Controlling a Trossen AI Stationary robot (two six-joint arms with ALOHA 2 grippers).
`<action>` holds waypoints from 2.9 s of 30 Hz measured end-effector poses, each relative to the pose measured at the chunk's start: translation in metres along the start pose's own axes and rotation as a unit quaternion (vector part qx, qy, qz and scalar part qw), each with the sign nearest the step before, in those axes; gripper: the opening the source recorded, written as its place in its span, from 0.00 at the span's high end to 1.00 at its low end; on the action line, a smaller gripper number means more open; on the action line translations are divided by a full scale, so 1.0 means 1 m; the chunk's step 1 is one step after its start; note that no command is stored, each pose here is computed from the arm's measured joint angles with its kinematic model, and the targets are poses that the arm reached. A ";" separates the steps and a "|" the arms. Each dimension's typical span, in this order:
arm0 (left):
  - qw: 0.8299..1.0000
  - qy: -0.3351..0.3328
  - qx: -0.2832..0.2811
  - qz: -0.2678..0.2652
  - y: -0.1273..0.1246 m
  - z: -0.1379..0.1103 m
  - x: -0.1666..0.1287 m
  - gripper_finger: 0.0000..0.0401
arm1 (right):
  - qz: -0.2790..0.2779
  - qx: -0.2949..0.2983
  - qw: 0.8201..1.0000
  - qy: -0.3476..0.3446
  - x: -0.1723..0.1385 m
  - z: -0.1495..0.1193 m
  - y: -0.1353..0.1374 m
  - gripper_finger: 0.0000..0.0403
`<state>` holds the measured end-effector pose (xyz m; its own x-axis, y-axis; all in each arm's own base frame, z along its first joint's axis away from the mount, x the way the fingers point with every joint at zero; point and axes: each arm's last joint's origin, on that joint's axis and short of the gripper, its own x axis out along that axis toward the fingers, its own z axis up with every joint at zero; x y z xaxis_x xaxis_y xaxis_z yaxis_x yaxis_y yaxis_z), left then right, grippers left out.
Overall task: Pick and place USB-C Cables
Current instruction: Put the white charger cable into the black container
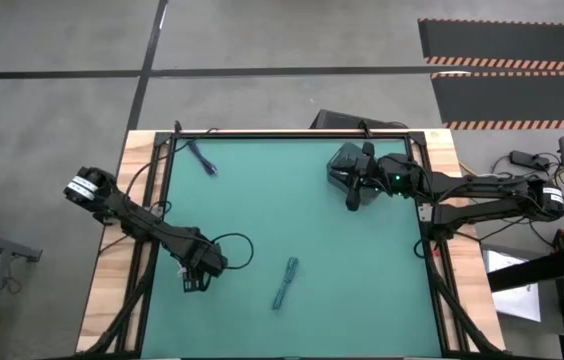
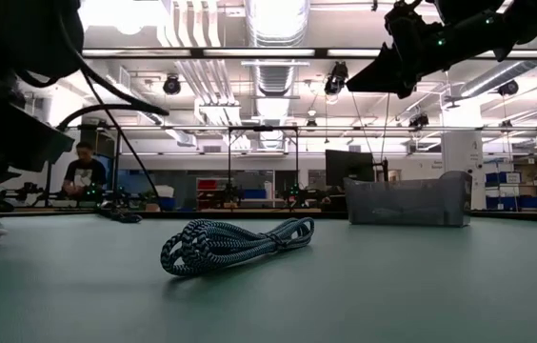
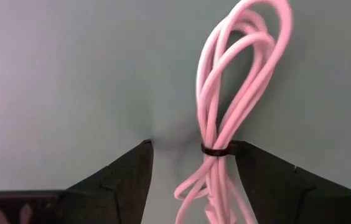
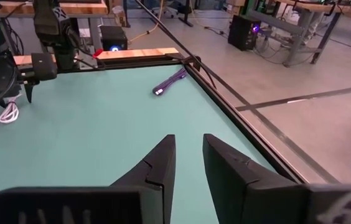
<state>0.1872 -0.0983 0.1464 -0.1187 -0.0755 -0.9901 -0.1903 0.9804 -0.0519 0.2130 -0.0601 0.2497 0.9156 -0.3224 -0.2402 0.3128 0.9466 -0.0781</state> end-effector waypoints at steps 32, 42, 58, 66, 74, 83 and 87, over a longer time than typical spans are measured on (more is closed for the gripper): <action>1.000 -0.004 0.002 0.015 0.001 0.000 -0.001 0.97 | 0.003 -0.001 1.000 0.004 0.000 -0.003 0.001 0.83; 0.992 -0.122 0.034 0.022 -0.005 0.008 -0.042 0.97 | 0.020 -0.006 1.000 -0.009 -0.001 -0.001 0.009 0.84; 0.827 -0.541 0.122 0.090 -0.001 0.020 -0.142 0.97 | 0.069 -0.037 0.993 -0.088 -0.006 0.004 0.034 0.85; 0.730 -0.651 0.161 0.131 0.002 0.039 -0.160 0.97 | 0.089 -0.043 0.989 -0.109 -0.009 -0.004 0.043 0.84; 0.690 -0.697 0.158 0.113 0.007 0.067 -0.162 0.97 | 0.104 -0.057 0.983 -0.142 -0.014 -0.009 0.051 0.84; 0.669 -0.723 0.121 0.121 0.013 0.101 -0.148 0.97 | 0.117 -0.061 0.979 -0.156 -0.018 -0.015 0.057 0.85; 0.664 -0.729 0.109 0.124 0.016 0.112 -0.142 0.97 | 0.124 -0.061 0.976 -0.169 -0.020 -0.020 0.059 0.85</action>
<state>0.3104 -0.0514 0.2712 0.9801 0.1950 -0.0371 -0.1776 0.9447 0.2757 0.2076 0.0022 0.2303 0.9967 -0.0473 0.0655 0.0583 0.9822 -0.1783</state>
